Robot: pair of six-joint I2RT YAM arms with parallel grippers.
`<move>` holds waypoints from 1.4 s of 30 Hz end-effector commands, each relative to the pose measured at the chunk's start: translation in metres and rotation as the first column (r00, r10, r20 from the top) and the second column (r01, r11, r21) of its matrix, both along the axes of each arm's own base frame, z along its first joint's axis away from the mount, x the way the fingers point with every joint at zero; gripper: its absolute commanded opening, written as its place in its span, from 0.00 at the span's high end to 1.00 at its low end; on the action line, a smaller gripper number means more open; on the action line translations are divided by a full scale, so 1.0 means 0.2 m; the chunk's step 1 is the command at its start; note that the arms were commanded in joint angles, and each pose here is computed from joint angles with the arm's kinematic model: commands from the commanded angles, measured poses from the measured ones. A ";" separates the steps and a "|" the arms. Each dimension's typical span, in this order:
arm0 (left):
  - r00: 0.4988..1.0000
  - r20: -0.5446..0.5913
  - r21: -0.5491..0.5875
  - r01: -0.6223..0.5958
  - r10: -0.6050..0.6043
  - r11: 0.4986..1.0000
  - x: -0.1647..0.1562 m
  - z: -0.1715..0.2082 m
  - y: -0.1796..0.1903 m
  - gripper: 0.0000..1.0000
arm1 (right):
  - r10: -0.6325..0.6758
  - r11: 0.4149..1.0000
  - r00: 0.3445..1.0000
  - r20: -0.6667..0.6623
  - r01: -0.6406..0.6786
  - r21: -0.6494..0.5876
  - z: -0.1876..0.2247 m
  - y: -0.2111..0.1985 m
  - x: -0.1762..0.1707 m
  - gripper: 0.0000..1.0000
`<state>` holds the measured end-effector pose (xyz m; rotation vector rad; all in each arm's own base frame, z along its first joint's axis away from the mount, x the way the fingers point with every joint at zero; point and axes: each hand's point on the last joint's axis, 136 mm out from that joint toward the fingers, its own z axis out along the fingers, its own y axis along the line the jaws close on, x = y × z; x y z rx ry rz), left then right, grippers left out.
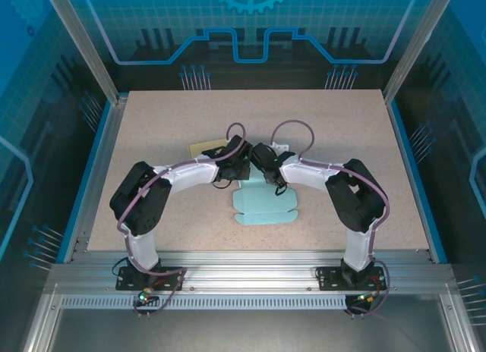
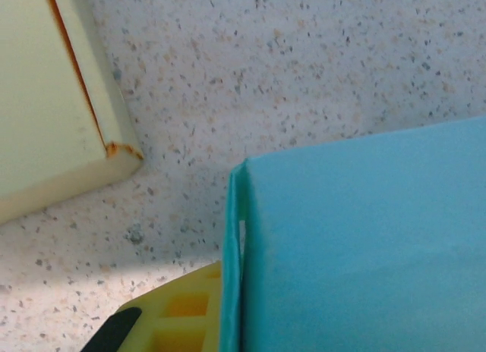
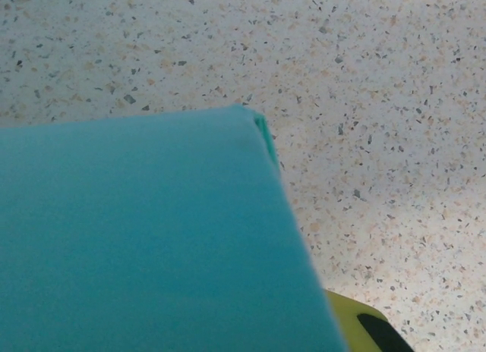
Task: Fold the paper box
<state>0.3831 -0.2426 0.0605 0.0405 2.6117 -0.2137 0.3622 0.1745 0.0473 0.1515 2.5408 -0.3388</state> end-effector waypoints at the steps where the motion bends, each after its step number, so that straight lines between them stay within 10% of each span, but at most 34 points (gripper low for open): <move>1: 0.990 -0.012 0.315 -0.129 0.140 0.940 0.00 -0.02 0.31 1.00 | -0.034 0.989 0.982 -0.186 0.006 -0.147 -0.13 -0.22 -0.18 0.82; 8: 0.983 -0.135 0.478 -0.047 0.126 0.877 -0.04 -0.11 0.37 1.00 | 0.135 0.984 0.970 -0.203 -0.107 0.144 -0.11 0.00 -0.17 0.63; 20: 0.981 -0.193 0.471 0.111 -0.021 0.875 0.03 -0.12 0.23 1.00 | 0.305 0.788 0.952 0.033 -0.271 0.553 0.34 0.16 -0.17 0.24; 27: 0.943 -0.246 0.409 0.310 -0.223 0.858 0.00 -0.13 0.02 1.00 | 0.214 0.790 0.970 0.114 -0.240 0.564 0.52 -0.03 -0.21 0.16; 34: 0.867 -0.329 0.555 0.499 -0.375 0.666 -0.04 -0.19 -0.01 1.00 | 0.090 0.813 0.971 0.224 -0.202 0.547 0.72 -0.31 -0.30 0.12; 42: 0.846 -0.309 0.612 0.527 -0.435 0.590 0.09 -0.22 -0.09 0.99 | 0.011 0.821 0.972 0.235 -0.143 0.553 0.70 -0.46 -0.40 0.09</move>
